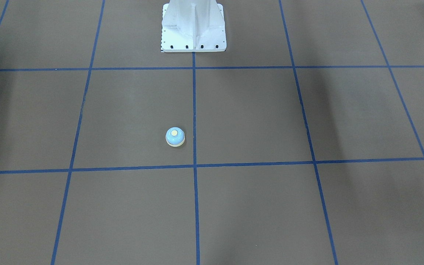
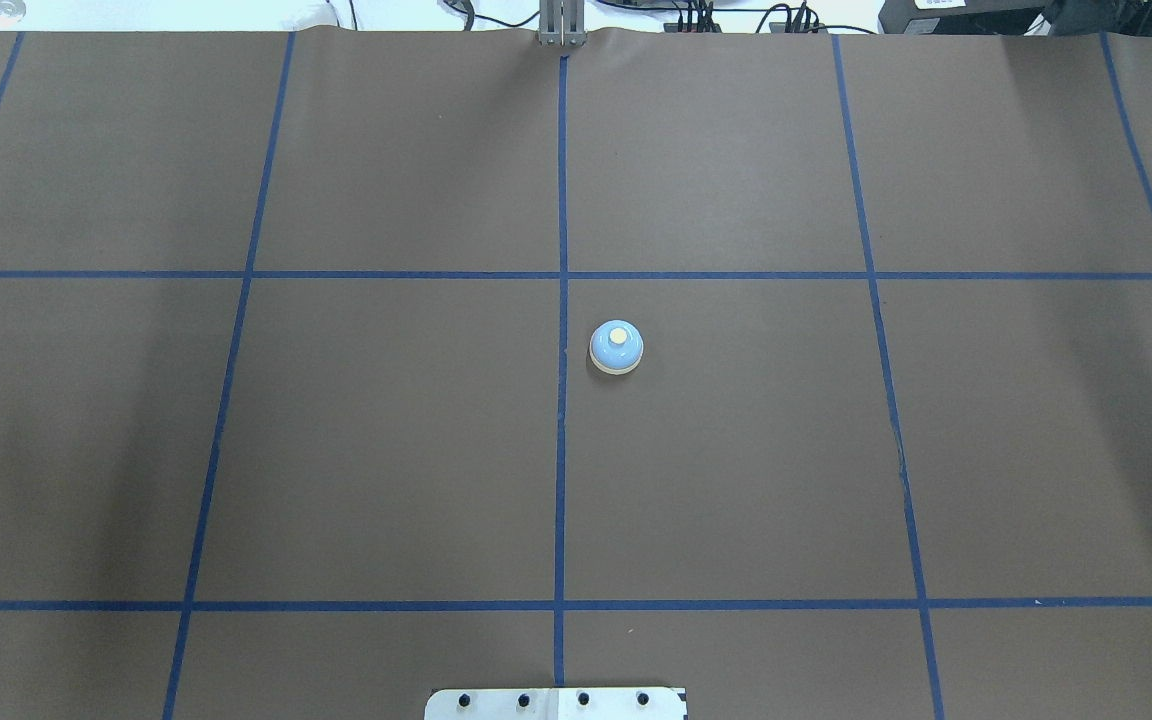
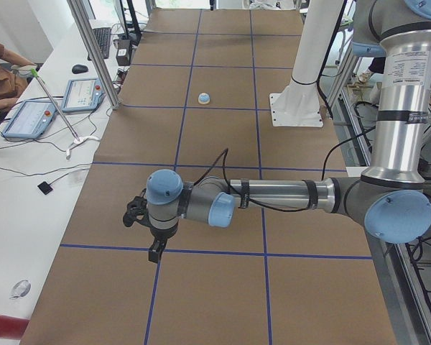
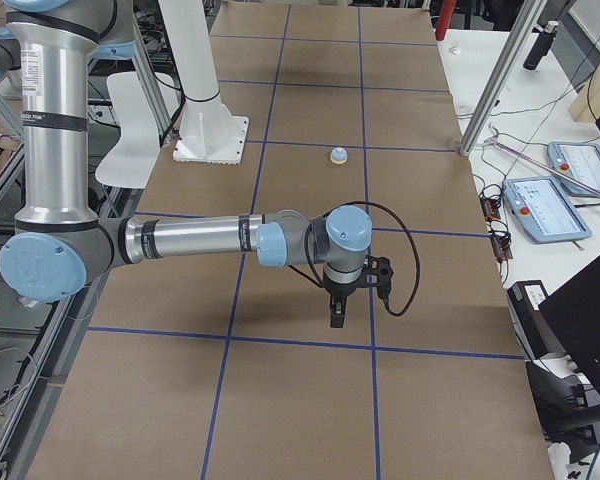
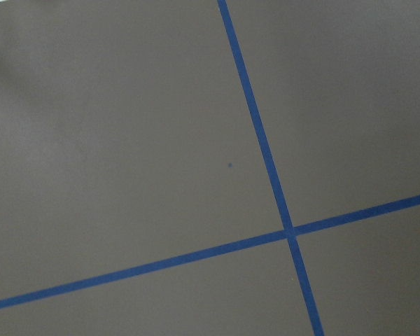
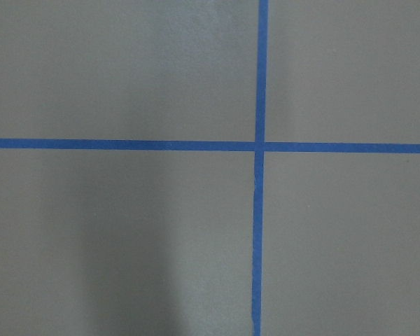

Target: Place and press bell with both arms

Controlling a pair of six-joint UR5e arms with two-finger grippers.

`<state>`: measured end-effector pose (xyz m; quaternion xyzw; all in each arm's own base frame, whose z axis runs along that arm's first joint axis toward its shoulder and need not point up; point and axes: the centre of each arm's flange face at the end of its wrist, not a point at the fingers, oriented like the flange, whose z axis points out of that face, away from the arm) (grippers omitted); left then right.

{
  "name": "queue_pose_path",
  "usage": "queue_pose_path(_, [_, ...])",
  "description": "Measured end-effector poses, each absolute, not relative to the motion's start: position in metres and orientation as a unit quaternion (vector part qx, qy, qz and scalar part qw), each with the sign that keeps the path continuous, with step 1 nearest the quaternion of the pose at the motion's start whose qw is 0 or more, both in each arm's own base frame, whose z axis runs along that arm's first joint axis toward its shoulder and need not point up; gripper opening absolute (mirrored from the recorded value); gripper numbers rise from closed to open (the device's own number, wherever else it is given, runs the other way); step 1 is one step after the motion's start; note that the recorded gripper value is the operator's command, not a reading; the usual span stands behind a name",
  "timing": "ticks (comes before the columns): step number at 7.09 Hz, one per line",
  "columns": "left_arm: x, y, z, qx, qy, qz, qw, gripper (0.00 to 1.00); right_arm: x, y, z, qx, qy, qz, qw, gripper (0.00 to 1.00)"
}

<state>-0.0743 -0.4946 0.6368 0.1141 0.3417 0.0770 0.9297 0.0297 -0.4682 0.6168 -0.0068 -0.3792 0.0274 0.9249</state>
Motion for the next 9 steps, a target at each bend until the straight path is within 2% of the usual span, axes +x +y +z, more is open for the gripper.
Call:
queue_pose_path(1, [-0.073,-0.465,0.627,0.105,0.345,0.074,0.930,1.00,0.032,-0.461,0.622,-0.014,-0.389,0.033,0.921,1.00])
queue_pose_path(3, [-0.069,-0.443,0.598,0.078,0.359,0.064,0.928,1.00,0.033,-0.458,0.631,-0.024,-0.393,0.040,0.918,1.00])
queue_pose_path(9, [-0.059,-0.447,0.581,0.076,0.360,0.075,0.927,1.00,0.031,-0.461,0.634,-0.028,-0.401,0.041,0.915,1.00])
